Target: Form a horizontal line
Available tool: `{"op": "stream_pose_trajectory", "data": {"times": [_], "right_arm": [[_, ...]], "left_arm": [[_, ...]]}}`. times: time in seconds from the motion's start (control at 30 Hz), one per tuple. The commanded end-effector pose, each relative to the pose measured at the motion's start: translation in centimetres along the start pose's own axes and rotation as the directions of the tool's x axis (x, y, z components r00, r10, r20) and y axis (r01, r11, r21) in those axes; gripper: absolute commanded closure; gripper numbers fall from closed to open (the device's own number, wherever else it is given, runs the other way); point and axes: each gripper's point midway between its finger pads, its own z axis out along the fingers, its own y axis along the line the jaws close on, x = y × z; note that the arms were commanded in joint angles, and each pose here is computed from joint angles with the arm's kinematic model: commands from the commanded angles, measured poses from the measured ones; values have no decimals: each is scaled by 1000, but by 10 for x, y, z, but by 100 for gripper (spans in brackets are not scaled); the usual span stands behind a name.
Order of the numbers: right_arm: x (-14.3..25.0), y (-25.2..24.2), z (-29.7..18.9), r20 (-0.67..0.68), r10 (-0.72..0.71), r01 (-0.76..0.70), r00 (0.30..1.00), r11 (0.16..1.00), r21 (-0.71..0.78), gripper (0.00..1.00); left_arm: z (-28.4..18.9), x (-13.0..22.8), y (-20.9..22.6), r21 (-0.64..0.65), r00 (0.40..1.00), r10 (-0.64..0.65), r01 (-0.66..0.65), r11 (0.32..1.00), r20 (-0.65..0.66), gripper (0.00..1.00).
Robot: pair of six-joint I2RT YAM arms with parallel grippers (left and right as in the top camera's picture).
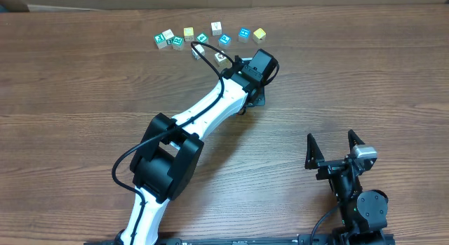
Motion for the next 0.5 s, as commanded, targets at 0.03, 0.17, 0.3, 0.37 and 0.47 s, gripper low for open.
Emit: {"op": "stream_pose_trajectory", "data": {"times": [0.03, 0.17, 0.3, 0.37, 0.47], "right_arm": [[1, -1, 0, 6, 0, 0, 1000, 1000, 3, 0], [1, -1, 0, 6, 0, 0, 1000, 1000, 3, 0], [1, -1, 0, 6, 0, 0, 1000, 1000, 3, 0], [1, -1, 0, 6, 0, 0, 1000, 1000, 3, 0], [1, -1, 0, 6, 0, 0, 1000, 1000, 3, 0]], "left_arm": [[10, 9, 8, -36, 1000, -1, 0, 999, -14, 96], [14, 15, 13, -55, 1000, -11, 10, 998, -22, 96], [14, 13, 21, -100, 999, -36, 36, 994, 3, 96], [14, 13, 22, -105, 999, -37, 38, 994, 5, 96], [14, 13, 27, -127, 998, -63, 64, 990, 14, 96]]}}
